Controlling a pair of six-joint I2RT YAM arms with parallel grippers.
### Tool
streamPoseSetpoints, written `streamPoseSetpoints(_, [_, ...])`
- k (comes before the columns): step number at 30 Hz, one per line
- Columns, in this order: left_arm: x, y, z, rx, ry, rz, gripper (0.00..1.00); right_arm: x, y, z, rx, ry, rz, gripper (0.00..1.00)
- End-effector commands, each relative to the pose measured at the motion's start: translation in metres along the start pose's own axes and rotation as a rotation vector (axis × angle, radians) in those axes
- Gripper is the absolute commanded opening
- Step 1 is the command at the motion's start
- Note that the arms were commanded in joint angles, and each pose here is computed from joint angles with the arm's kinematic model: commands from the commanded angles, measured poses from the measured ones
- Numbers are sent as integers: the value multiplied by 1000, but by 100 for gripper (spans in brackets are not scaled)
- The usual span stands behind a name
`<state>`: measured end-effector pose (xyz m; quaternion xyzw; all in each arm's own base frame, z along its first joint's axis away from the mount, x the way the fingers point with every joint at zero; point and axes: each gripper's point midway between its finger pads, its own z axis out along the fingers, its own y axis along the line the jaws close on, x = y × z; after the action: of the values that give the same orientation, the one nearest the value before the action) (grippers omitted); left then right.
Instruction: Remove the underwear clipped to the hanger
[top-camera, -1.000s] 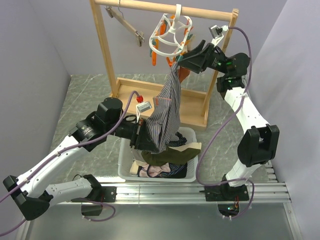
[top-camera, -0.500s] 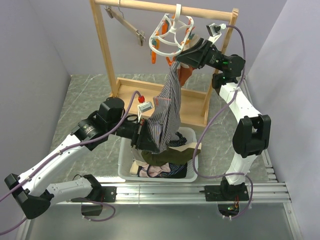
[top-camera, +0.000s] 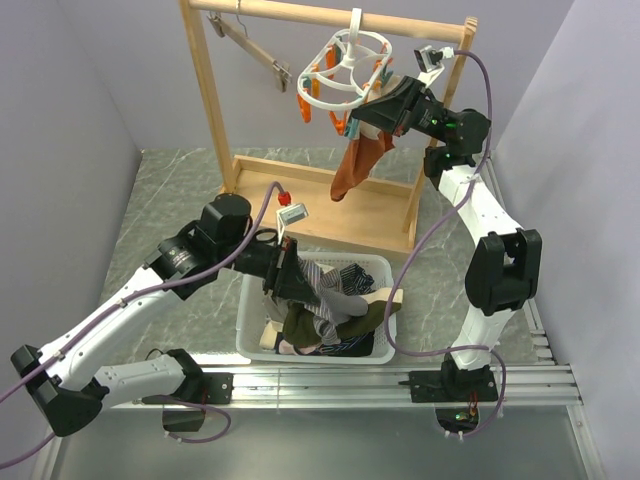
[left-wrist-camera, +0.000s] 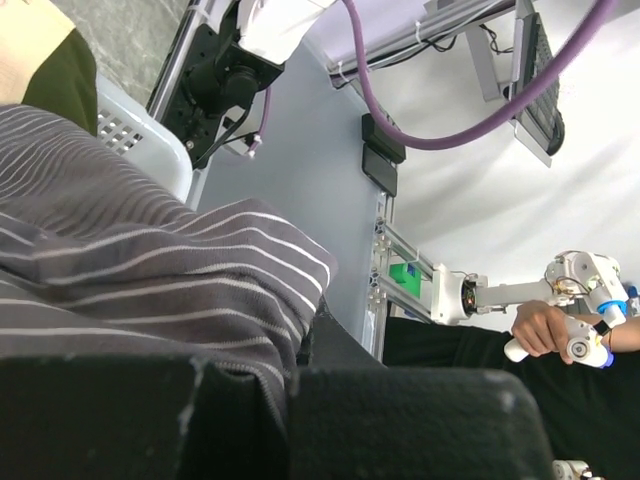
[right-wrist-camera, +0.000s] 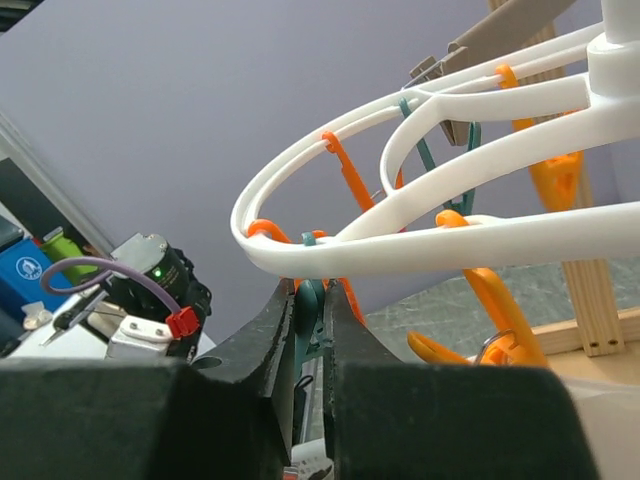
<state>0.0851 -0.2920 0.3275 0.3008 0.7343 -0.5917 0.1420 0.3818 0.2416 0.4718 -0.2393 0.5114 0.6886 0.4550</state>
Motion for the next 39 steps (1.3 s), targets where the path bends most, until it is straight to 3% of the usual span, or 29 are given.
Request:
streamPoseSetpoints(1, [-17, -7, -1, -5, -31, 67, 0, -9, 26, 5, -31, 14, -76, 13])
streamPoseSetpoints(4, [-25, -6, 1, -19, -33, 78, 0, -9, 23, 5, 4, 18, -69, 48])
streamPoseSetpoints(5, [-28, -3, 3, -25, -29, 73, 0, -5, 17, 3, 31, 25, -35, 71])
streamPoseSetpoints(6, [-31, -3, 4, -28, -29, 84, 0, -6, 21, 3, 41, 23, -83, 88])
streamPoseSetpoints(7, [-38, -6, 4, -28, -36, 102, 0, 0, 10, 0, 94, 28, -34, 98])
streamPoseSetpoints(12, [-46, 5, 7, -94, -12, 128, 0, -13, -1, -18, 320, -57, -144, 100])
streamPoseSetpoints(14, [-47, 37, 14, -210, 12, 80, 0, -22, -13, -36, 474, -156, -129, 100])
streamPoseSetpoints(17, [-23, 85, 24, -366, 117, 16, 0, -24, -22, -61, 660, -211, -179, 100])
streamPoseSetpoints(20, [9, 114, 43, -422, 226, 12, 0, -20, -24, -86, 804, -227, -214, 100])
streamPoseSetpoints(23, [38, 135, 64, -446, 333, 10, 0, -16, -18, -103, 885, -211, -258, 100])
streamPoseSetpoints(29, [51, 217, 87, -664, 391, -9, 1, -16, -16, -127, 1021, -249, -263, 100])
streamPoseSetpoints(32, [67, 258, 95, -759, 442, -52, 6, -14, -19, -133, 1062, -229, -268, 100])
streamPoseSetpoints(33, [71, 266, 96, -781, 453, -63, 11, -14, -19, -135, 1071, -224, -271, 100])
streamPoseSetpoints(34, [76, 279, 95, -832, 463, -71, 34, -14, -20, -136, 1080, -221, -273, 100])
streamPoseSetpoints(36, [66, 283, 92, -905, 421, -61, 64, -13, -19, -139, 1091, -216, -285, 100])
streamPoseSetpoints(37, [47, 274, 87, -946, 347, -8, 99, -10, -21, -142, 1103, -212, -282, 100])
streamPoseSetpoints(39, [16, 250, 83, -931, 229, 23, 99, -9, -20, -143, 1107, -211, -288, 100])
